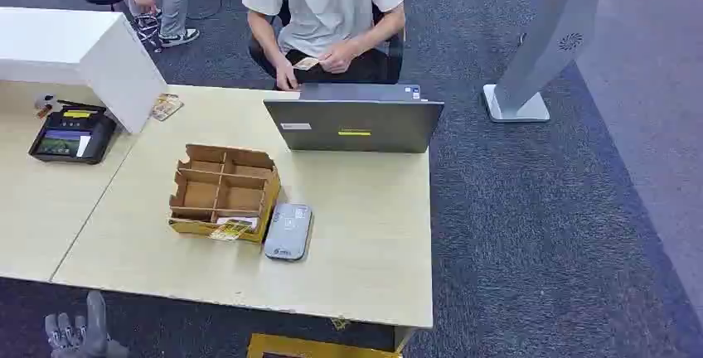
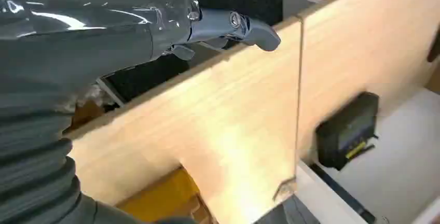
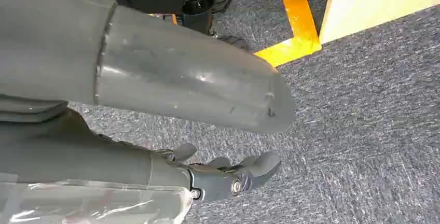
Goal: Pass the card to the sensor for recognition and then transmit it.
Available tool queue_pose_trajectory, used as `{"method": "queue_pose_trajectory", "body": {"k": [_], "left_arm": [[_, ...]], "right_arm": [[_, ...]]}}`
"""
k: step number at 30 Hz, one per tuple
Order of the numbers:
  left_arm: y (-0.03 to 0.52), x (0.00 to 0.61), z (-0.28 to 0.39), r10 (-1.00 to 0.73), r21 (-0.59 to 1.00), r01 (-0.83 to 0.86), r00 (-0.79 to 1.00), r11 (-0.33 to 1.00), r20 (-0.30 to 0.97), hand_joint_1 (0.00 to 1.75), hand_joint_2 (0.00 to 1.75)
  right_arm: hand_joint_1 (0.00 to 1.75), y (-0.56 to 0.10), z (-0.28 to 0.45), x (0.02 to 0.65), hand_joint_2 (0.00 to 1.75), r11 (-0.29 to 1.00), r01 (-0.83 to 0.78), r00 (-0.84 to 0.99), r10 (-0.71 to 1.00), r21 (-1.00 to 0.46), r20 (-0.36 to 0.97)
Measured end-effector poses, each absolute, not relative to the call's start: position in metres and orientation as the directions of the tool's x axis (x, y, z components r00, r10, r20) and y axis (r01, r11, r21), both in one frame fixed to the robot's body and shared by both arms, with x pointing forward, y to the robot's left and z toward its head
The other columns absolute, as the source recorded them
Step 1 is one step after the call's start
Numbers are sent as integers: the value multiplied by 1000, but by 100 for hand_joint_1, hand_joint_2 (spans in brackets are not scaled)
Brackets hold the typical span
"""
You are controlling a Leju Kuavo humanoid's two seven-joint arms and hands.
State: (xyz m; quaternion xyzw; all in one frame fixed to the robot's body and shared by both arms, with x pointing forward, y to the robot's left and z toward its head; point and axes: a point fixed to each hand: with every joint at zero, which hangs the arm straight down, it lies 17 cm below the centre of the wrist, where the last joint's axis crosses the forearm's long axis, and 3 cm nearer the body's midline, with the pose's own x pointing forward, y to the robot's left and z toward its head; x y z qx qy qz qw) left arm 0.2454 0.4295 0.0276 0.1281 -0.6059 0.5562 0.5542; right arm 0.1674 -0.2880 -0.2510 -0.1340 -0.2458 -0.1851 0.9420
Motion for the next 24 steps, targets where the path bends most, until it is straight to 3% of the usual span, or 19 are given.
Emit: {"method": "queue_pose_trajectory", "body": {"k": [10,15,17,19,21,24], "left_arm": [[423,259,72,383,-555,-719,-414,418,826,0,175],[421,281,148,152,-516,-593,-554,618,819,0,175],[420,298,182,-5,-391,-554,-581,735,814,0,175],[425,314,209,-214,-206,-613,-540,763,814,0,175],[432,329,242,-453,-16,-705,-472,709,756,0,175],[431,375,304,-777,276,-813,-302,512,552,0,175]], "right_arm": [[0,-283,-252,166,0,894,419,813,-291,-160,504],[0,-277,-252,167,0,913,375,827,-253,-159,502],[0,-273,-252,167,0,922,352,834,-233,-158,500],[0,-270,-253,166,0,932,326,844,-213,-156,493],[0,-266,-253,165,0,942,298,854,-189,-157,484],[0,-261,-255,166,0,956,246,874,-148,-160,463]]}}
